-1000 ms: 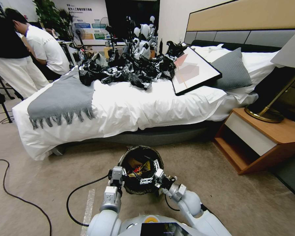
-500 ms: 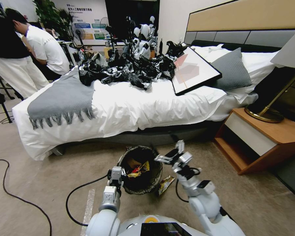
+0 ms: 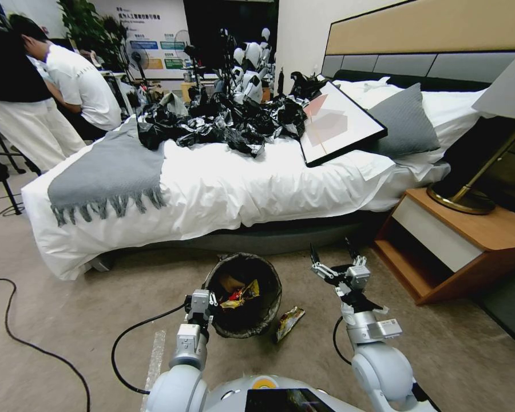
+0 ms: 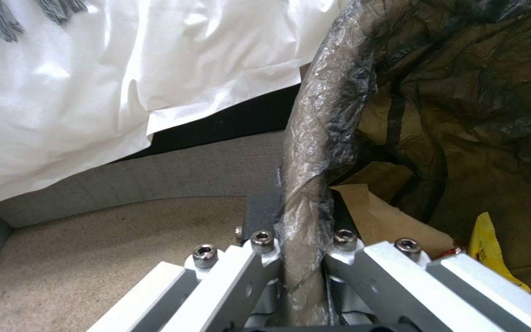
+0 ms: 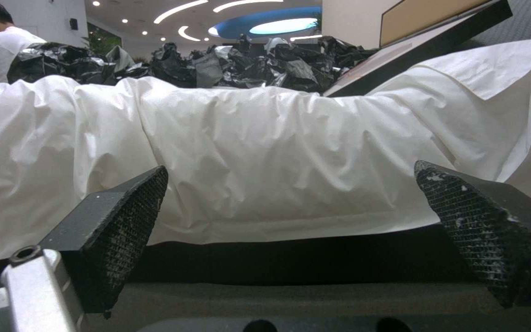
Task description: Pick up the trash bin, then pick up the garbage from the floor and place it into the trash bin.
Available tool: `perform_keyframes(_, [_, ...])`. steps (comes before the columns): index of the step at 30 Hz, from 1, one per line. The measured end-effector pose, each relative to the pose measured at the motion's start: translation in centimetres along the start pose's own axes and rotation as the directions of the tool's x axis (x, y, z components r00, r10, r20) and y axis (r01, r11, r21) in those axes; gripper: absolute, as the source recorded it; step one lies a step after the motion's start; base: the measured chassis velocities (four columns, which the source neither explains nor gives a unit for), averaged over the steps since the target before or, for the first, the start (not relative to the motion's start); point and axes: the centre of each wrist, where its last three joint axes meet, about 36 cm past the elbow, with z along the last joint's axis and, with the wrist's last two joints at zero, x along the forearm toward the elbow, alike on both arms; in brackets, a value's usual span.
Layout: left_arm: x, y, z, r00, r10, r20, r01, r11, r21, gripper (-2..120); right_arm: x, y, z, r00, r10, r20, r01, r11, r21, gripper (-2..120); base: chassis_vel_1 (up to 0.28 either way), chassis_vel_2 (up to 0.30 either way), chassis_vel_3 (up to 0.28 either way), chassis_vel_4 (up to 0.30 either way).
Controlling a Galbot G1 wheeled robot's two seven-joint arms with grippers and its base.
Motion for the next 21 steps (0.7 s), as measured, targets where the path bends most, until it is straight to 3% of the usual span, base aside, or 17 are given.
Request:
perform_keyframes(10, [0.0, 0.2, -0.1, 1.000, -0.008, 0.003, 0.008, 1.000, 0.004, 0, -0.6, -0.2, 1.1, 1.000, 0.002, -0.021, -0.002, 1.000, 0.000, 100, 0.000, 0.000, 0.000, 0.000])
perform_keyframes(12, [0.0, 0.2, -0.2, 1.000, -0.009, 0.004, 0.009, 1.000, 0.005, 0, -0.7, 0.4, 1.8, 0.991, 0.019, -0.132, -0.029, 0.997, -0.077, 100, 0.000, 0.000, 0.000, 0.000])
perform_keyframes(13, [0.0, 0.2, -0.2, 1.000, -0.009, 0.004, 0.009, 1.000, 0.005, 0, -0.7, 0.4, 1.8, 0.991, 0.019, -0.132, -0.029, 0.997, -0.077, 100, 0.000, 0.000, 0.000, 0.000])
perform_keyframes(16, [0.0, 0.2, -0.2, 1.000, -0.010, 0.004, 0.010, 1.000, 0.006, 0, -1.0, 1.4, 3.7, 0.920, 0.023, -0.391, -0.105, 0.977, -0.188, 100, 0.000, 0.000, 0.000, 0.000])
perform_keyframes(17, [0.0, 0.2, -0.2, 1.000, -0.010, 0.004, 0.010, 1.000, 0.006, 0, -1.0, 1.4, 3.7, 0.920, 0.023, -0.391, -0.105, 0.977, -0.188, 100, 0.000, 0.000, 0.000, 0.000])
perform_keyframes(20, [0.2, 0.2, -0.3, 1.000, -0.013, 0.004, 0.013, 1.000, 0.005, 0, -1.6, 1.5, 5.5, 0.832, -0.003, -0.554, -0.137, 0.968, -0.211, 100, 0.000, 0.000, 0.000, 0.000])
perform_keyframes(21, [0.2, 0.2, -0.3, 1.000, -0.013, 0.004, 0.013, 1.000, 0.005, 0, -1.6, 1.5, 5.5, 0.832, -0.003, -0.554, -0.137, 0.968, -0.211, 100, 0.000, 0.000, 0.000, 0.000])
